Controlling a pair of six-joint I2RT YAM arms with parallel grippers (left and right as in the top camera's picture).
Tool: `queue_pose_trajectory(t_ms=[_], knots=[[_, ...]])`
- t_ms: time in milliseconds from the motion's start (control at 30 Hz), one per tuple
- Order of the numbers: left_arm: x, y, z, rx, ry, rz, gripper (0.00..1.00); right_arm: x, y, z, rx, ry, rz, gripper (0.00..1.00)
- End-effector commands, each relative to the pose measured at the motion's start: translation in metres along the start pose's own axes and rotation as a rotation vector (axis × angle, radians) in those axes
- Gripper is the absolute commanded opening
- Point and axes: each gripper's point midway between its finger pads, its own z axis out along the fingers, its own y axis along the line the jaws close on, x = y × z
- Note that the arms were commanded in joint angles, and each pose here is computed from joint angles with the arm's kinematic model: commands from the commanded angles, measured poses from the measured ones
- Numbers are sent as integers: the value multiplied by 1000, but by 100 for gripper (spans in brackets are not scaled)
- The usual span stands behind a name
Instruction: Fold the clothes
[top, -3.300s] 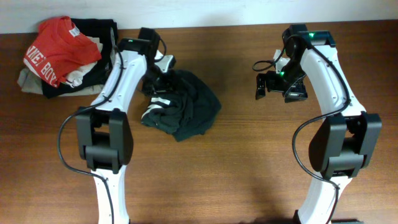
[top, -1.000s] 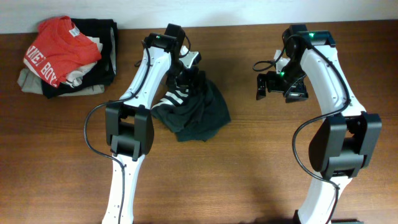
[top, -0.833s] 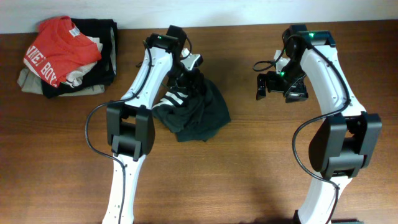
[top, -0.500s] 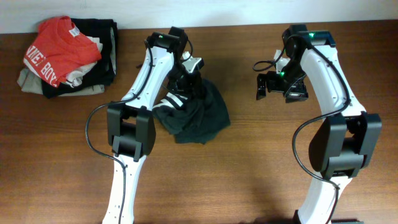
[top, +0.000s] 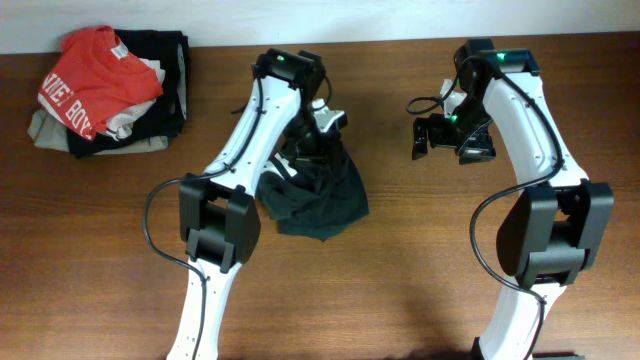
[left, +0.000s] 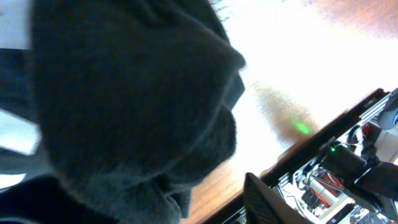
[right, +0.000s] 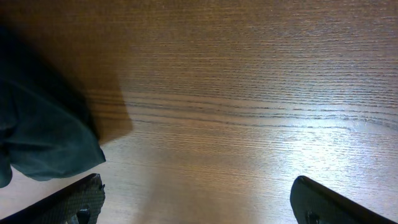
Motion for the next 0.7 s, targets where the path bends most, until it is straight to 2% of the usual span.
queue_pose_trajectory(t_ms=[0,33,100,167,233,333,433,533,600,667], knots=[[15,-16,11,11,55,19,48,1,-1,4,10,12,-5,98],[22,-17,21,10,92,14,47,1,-1,4,10,12,-5,99],[33,-20,41,3,153,16,38,1,-1,4,10,11,-6,99],[38,-28,58,-1,184,39,36,-1,-1,4,10,3,-7,99],[38,-34,62,0,183,58,30,-2,-3,4,20,-1,-6,99],[37,-42,51,1,152,79,29,-7,-12,2,21,-20,17,99],[42,-58,30,30,104,106,30,-12,-38,-3,14,-44,91,99],[44,-67,1,16,22,144,39,-13,-71,-10,-4,-61,178,99],[43,-56,-23,-27,-46,138,46,-11,-89,-13,-11,-61,226,99],[40,-30,-44,-83,-99,53,50,-5,-100,-15,-27,-51,264,99]])
